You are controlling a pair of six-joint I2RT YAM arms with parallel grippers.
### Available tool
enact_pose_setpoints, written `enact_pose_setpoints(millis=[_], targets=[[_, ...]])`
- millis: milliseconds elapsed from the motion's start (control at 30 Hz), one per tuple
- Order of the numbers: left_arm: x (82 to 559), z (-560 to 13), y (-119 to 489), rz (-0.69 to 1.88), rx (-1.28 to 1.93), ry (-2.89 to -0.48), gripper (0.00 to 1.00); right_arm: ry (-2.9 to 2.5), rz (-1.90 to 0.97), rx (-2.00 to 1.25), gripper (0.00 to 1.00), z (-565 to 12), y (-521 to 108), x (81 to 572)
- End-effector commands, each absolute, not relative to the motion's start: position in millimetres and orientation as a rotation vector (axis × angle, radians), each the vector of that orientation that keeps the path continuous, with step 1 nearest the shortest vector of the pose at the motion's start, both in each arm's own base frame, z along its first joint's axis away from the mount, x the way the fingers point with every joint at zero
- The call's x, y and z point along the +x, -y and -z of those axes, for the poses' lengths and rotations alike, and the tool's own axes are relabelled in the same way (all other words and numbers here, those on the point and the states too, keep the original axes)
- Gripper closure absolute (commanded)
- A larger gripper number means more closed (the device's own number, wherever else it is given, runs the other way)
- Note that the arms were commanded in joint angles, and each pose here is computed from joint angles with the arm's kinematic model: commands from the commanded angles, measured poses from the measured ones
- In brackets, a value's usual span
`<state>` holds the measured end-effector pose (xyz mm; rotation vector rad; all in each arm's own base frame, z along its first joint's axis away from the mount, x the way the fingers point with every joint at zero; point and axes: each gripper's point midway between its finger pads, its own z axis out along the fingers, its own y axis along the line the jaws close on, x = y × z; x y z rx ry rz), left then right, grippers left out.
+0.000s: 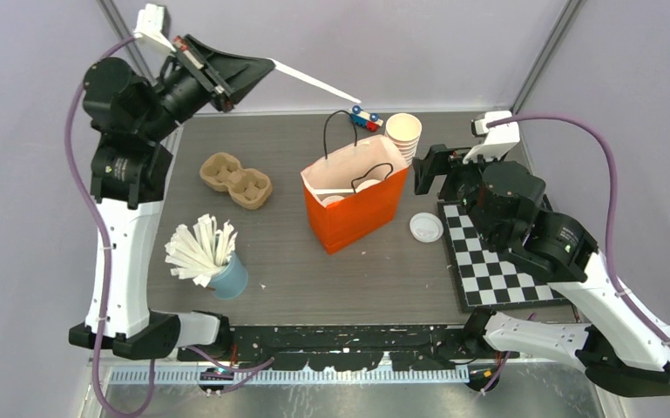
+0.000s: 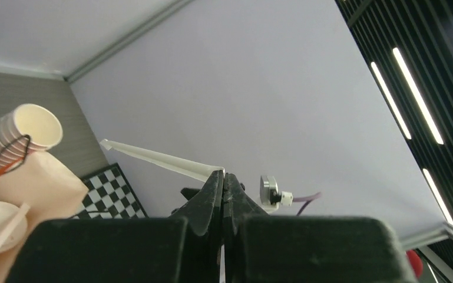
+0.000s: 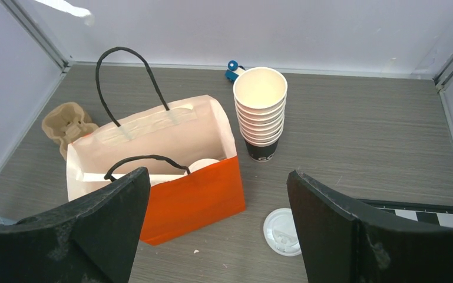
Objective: Pack the takeout coffee
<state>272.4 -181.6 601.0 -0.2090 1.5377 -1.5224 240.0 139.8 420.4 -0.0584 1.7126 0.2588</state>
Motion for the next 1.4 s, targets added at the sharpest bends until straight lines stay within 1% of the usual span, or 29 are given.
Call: enact_pose_setpoints(millis=[0, 67, 400, 600, 733, 833, 867, 900, 1000, 1033, 1133, 1300, 1333, 1367], targets=[[272, -592, 220, 1.601, -0.080, -1.544, 1.00, -1.655, -0.293, 0.034, 0.10, -441, -125, 235], [278, -577, 230, 1.618, -0.089, -1.569, 1.00, -1.658, -0.301, 0.044, 0.10, -439, -123, 233], [310, -492, 247, 1.535, -0.153, -1.748, 1.00, -1.658, -0.281, 0.077, 0.11, -439, -107, 226], [327, -459, 275, 1.556, -0.119, -1.812, 1.00, -1.645, -0.257, 0.080, 0.11, -444, -102, 226], [327, -417, 294, 1.561, -0.117, -1.908, 1.00, -1.647, -0.266, 0.088, 0.11, -443, -102, 226], [321, -378, 297, 1.541, -0.143, -1.999, 0.99, -1.660, -0.272, 0.076, 0.11, -439, -105, 226], [318, -367, 295, 1.526, -0.140, -2.029, 0.95, -1.668, -0.274, 0.072, 0.11, -437, -107, 226], [315, -360, 292, 1.501, -0.135, -2.062, 0.88, -1.678, -0.270, 0.068, 0.11, -434, -108, 226], [307, -350, 278, 1.354, -0.086, -2.152, 0.64, -1.717, -0.260, 0.036, 0.10, -425, -115, 228], [305, -349, 271, 1.294, -0.069, -2.185, 0.58, -1.738, -0.250, 0.019, 0.10, -419, -117, 228], [300, -355, 249, 1.151, -0.023, -2.240, 0.50, -1.791, -0.225, 0.021, 0.08, -410, -121, 230], [294, -392, 220, 0.986, 0.060, -2.162, 0.38, -1.842, -0.269, 0.002, 0.06, -405, -136, 230], [293, -396, 214, 0.951, 0.080, -2.146, 0.30, -1.851, -0.277, 0.000, 0.06, -405, -137, 230], [291, -400, 209, 0.926, 0.082, -2.132, 0.07, -1.858, -0.283, 0.008, 0.06, -404, -138, 229]])
